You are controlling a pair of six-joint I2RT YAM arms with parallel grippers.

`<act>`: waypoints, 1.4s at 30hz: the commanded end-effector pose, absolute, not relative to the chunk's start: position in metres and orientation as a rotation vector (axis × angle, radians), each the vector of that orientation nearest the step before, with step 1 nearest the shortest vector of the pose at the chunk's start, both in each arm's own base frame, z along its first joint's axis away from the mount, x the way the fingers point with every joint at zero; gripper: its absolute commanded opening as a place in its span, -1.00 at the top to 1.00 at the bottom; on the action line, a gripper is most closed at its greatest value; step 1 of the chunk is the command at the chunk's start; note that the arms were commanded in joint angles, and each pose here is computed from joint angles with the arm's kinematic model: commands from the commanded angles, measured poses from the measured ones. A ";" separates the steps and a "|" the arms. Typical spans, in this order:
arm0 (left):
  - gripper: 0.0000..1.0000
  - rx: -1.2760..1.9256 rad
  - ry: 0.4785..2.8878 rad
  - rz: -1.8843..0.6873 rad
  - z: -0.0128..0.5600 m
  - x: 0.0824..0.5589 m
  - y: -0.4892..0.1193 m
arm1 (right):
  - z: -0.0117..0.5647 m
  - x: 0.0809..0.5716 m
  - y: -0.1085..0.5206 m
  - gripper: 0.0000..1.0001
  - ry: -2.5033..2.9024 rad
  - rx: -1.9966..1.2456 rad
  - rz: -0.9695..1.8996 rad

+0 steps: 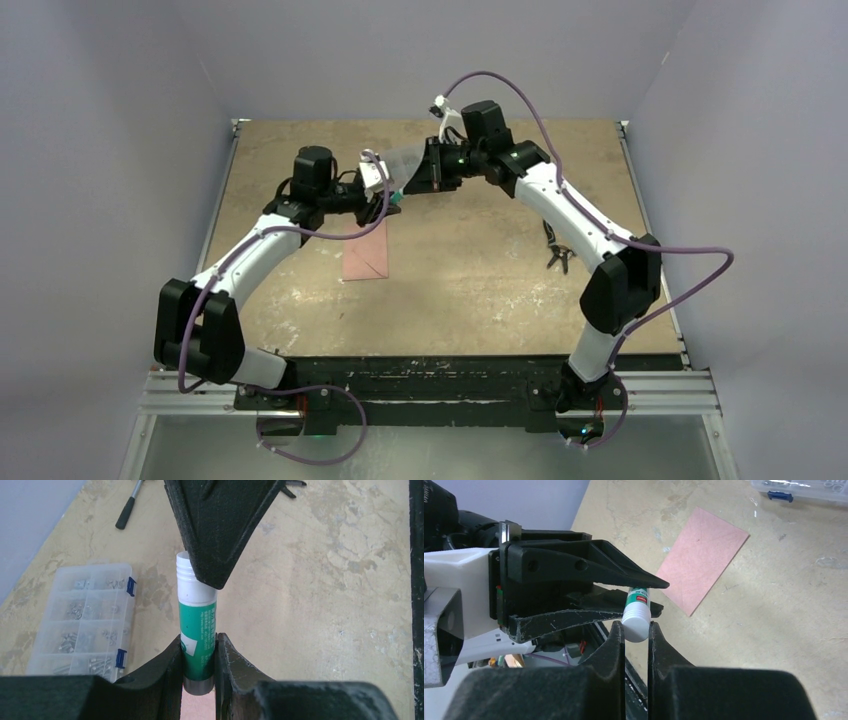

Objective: Place the letter into the envelope and seal it

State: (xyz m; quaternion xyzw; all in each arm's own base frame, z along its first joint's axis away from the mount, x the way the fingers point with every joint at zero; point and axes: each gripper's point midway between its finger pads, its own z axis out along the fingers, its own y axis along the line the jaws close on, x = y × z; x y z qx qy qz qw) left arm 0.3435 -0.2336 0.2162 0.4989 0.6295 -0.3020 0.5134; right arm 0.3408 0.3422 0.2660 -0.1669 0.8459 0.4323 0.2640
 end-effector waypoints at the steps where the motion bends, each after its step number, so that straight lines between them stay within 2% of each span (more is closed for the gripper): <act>1: 1.00 1.262 1.286 -0.602 0.278 0.363 -0.248 | 0.211 0.312 0.343 1.00 2.457 -0.541 1.097; 5: 1.00 1.244 1.226 -0.592 0.298 0.371 -0.253 | 0.176 0.292 0.353 1.00 2.528 -0.556 1.052; 11: 1.00 1.184 1.151 -0.528 0.325 0.383 -0.255 | 0.146 0.262 0.371 1.00 2.573 -0.575 1.129; 17: 1.00 1.095 1.059 -0.446 0.363 0.396 -0.251 | 0.098 0.239 0.353 1.00 2.700 -0.617 1.045; 25: 1.00 1.089 1.007 -0.475 0.379 0.398 -0.261 | 0.046 0.219 0.338 1.00 2.803 -0.632 0.937; 42: 1.00 1.049 0.945 -0.389 0.423 0.428 -0.258 | -0.014 0.187 0.314 1.00 2.943 -0.705 0.797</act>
